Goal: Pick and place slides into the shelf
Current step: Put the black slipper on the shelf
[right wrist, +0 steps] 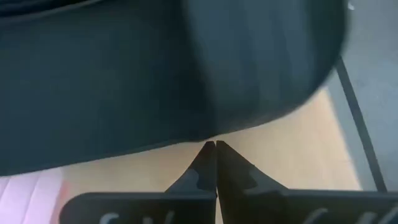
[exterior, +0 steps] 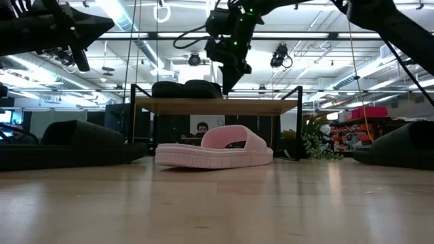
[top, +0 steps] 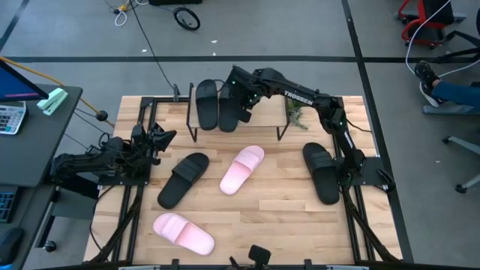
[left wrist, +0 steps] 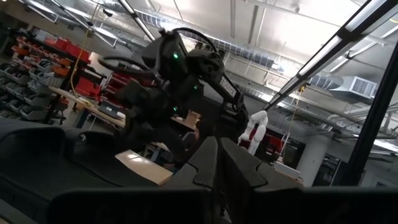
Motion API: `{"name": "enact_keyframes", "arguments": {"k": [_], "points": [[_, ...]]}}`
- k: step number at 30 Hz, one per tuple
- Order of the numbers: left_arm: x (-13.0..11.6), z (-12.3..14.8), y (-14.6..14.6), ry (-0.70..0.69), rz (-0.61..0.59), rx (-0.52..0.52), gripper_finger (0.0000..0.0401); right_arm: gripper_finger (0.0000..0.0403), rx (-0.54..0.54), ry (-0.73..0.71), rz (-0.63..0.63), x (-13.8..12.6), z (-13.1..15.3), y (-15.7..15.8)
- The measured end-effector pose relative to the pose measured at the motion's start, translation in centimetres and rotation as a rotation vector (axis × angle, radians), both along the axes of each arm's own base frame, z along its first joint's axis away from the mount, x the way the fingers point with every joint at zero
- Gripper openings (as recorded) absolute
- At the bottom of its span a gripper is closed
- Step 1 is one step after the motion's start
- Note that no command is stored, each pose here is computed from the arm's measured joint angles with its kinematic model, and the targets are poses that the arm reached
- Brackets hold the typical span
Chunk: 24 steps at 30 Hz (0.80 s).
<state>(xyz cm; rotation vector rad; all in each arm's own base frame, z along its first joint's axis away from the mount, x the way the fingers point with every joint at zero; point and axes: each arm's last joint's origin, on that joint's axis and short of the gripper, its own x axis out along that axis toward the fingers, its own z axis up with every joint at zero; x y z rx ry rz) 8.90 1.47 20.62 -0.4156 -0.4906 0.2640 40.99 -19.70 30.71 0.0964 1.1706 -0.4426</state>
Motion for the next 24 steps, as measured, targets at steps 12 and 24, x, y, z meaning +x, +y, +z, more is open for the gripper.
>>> {"name": "enact_keyframes", "arguments": {"k": [12, 24], "points": [[-0.1, 0.1, 0.0, -0.012, 0.009, -0.002, 0.0005, 0.0000, -0.104, 0.003, 0.028, 1.9, -3.8, 0.8], [-0.2, 0.5, 0.0, -0.048, 0.023, 0.015, 0.0014, 0.0000, -0.175, -0.141, 0.054, 3.4, -3.0, 0.4]]}}
